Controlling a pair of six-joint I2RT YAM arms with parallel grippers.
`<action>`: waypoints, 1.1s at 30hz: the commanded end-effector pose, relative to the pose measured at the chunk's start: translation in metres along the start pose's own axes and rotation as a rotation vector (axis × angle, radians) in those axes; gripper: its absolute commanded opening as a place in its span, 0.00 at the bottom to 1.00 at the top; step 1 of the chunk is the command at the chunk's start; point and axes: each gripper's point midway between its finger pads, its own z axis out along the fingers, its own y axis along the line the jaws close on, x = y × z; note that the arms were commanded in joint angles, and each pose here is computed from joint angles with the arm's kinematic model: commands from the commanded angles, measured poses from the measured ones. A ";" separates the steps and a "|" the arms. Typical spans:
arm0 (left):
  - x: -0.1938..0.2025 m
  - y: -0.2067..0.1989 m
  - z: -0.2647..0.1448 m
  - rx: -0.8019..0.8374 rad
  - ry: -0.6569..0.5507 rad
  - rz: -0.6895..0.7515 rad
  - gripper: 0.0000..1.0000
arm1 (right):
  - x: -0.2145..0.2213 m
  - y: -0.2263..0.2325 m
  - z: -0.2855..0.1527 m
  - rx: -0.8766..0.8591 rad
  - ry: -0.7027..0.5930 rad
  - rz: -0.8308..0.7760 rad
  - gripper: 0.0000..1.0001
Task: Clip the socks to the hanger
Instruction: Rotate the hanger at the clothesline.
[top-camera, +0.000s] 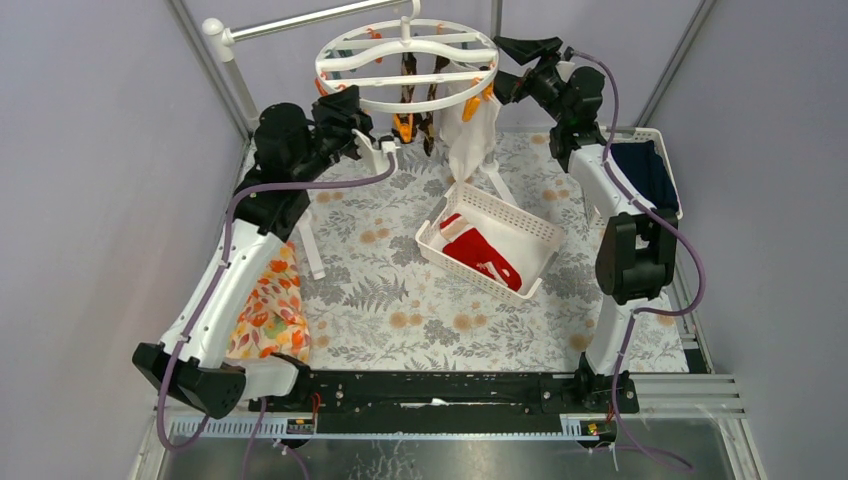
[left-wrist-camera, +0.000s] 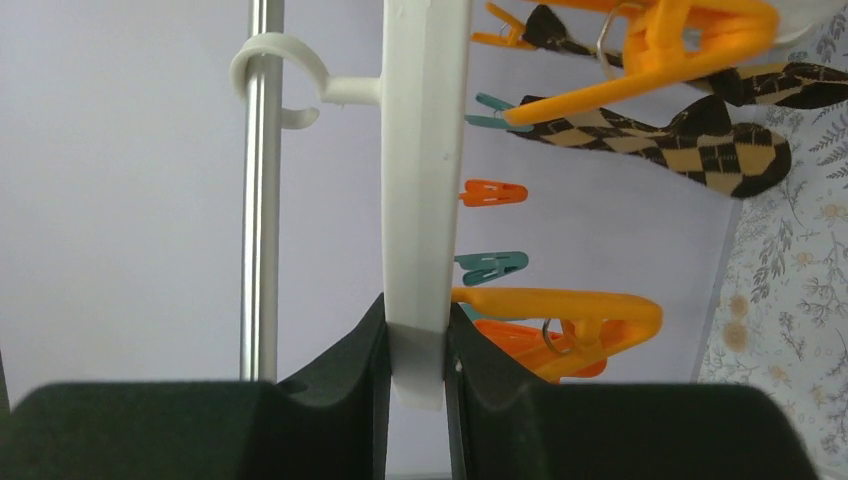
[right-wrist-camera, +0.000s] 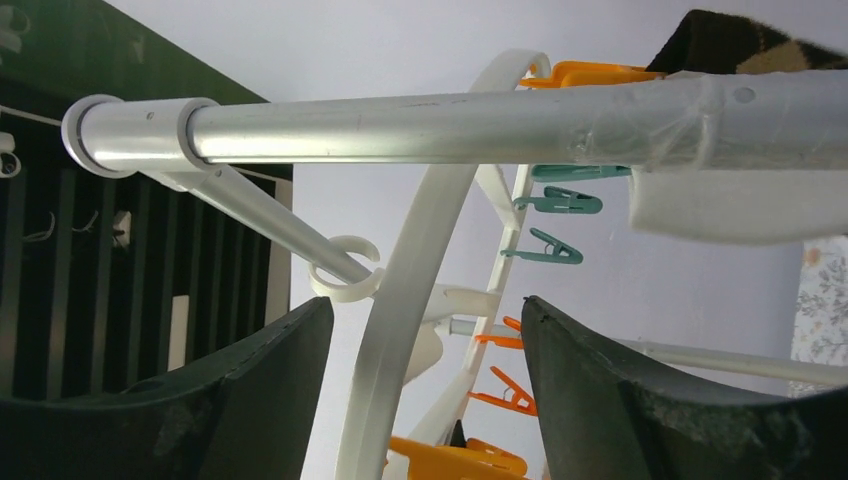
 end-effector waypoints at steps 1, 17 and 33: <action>0.007 -0.012 -0.001 0.025 0.144 0.026 0.02 | 0.012 0.042 -0.006 -0.084 0.042 -0.144 0.77; -0.042 -0.026 0.034 0.047 0.284 0.035 0.01 | -0.030 0.046 -0.034 0.013 -0.138 -0.347 1.00; -0.074 -0.030 0.038 0.005 0.256 -0.089 0.10 | -0.033 0.053 -0.056 0.021 -0.169 -0.472 1.00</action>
